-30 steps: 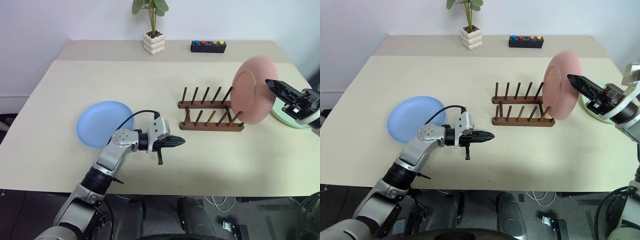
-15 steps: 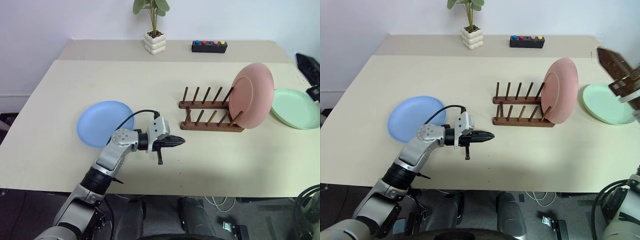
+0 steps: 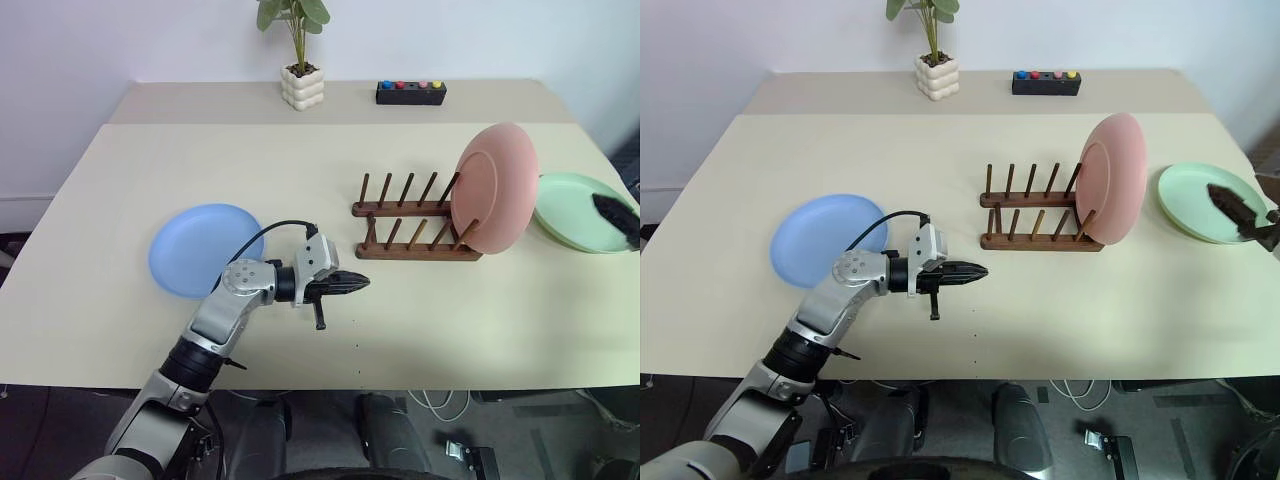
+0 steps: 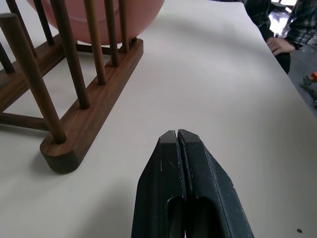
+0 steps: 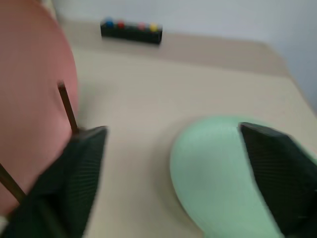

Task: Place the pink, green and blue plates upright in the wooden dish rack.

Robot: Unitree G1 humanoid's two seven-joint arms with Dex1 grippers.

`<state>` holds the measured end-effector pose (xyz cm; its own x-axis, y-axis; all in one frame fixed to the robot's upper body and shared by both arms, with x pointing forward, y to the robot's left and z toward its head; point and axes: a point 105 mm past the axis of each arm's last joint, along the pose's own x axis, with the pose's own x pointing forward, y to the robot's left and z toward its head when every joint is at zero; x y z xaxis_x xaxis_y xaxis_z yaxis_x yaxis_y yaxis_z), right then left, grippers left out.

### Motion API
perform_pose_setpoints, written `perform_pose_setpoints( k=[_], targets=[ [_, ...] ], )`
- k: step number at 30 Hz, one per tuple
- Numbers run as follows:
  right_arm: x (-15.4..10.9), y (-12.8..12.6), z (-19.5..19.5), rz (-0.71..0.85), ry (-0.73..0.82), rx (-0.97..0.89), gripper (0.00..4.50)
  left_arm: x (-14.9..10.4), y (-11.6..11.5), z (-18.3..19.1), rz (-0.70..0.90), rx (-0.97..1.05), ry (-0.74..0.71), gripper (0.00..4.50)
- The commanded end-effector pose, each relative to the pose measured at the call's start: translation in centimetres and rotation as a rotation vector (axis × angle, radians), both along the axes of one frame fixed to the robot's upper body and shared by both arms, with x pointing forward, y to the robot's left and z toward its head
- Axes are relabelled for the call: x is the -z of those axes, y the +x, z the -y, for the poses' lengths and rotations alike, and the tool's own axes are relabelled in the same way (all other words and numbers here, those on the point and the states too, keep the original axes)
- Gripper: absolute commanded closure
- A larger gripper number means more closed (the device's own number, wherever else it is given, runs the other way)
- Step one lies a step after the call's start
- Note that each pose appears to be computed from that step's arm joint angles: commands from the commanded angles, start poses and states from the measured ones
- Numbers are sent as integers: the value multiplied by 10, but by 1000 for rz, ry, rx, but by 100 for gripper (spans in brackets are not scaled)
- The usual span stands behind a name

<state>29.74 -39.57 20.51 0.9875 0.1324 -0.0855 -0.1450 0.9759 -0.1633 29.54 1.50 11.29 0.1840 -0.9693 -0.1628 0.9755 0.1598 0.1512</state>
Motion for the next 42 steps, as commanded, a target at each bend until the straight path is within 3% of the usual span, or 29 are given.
perform_pose_setpoints(
  k=[1,9,17,20,27,32,34,37,42],
  targets=[
    [19,7,5,-107,-184,11,2,-13,-1,2,39,24,-27,450],
    [52,40,5,-208,-278,35,2,-20,-4,0,43,27,-53,450],
    [76,58,6,-293,-336,72,2,-26,-4,0,70,8,-60,450],
    [81,60,10,-307,-336,106,90,-28,-5,1,82,4,-58,450],
    [89,57,13,-308,-326,130,443,-27,-6,0,63,-8,-64,450],
    [86,54,16,-277,-390,133,443,-26,-6,1,62,-4,-64,450],
    [82,54,16,-252,-429,125,443,-26,-6,1,62,-4,-65,450],
    [55,53,20,-134,-577,154,443,-26,-5,1,64,-8,-68,450],
    [-45,45,10,259,-687,269,443,-25,-4,0,63,-15,-69,450]
  ],
)
